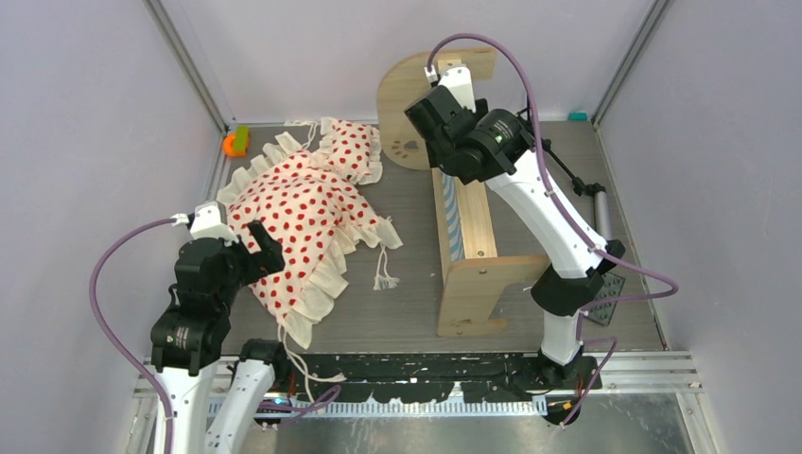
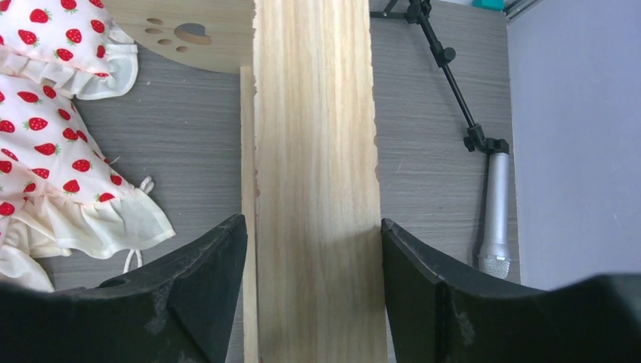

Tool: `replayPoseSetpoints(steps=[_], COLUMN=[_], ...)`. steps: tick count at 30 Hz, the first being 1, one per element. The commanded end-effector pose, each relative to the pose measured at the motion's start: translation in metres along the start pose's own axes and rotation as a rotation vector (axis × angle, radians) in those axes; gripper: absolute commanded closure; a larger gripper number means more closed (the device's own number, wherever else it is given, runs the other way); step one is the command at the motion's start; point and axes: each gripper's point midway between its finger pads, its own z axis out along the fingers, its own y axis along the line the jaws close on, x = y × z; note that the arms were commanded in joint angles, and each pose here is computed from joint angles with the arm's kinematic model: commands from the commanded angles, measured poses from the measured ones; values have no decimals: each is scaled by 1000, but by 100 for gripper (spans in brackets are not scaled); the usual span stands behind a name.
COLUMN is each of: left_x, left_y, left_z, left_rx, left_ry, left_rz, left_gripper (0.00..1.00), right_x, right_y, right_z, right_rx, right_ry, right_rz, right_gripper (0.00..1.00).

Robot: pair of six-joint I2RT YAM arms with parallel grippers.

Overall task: Set up the pet bed
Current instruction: Adjust the bed frame at the center of the board.

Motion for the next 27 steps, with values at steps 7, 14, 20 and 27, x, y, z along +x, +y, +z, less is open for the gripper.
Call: replayPoseSetpoints(steps=[7,14,20,27], left_x=[-5,-4,-4,-4], left_y=[-1,-2,-2,-3], left_z=[1,2,1,2], left_rx=[3,7,10,12], left_ry=[-20,-16,-21,-15], left_rz=[0,0,1,1], left_gripper=[0,0,0,0], right_x=[-10,-11,-3,32], right_y=[-8,-47,-92,-119], right_z=[5,18,37,60], right_rx=[24,12,-67,-101], right_ry=[-24,9,23,101], right_rz=[73,247,458,548], right_gripper=[54,83,90,91])
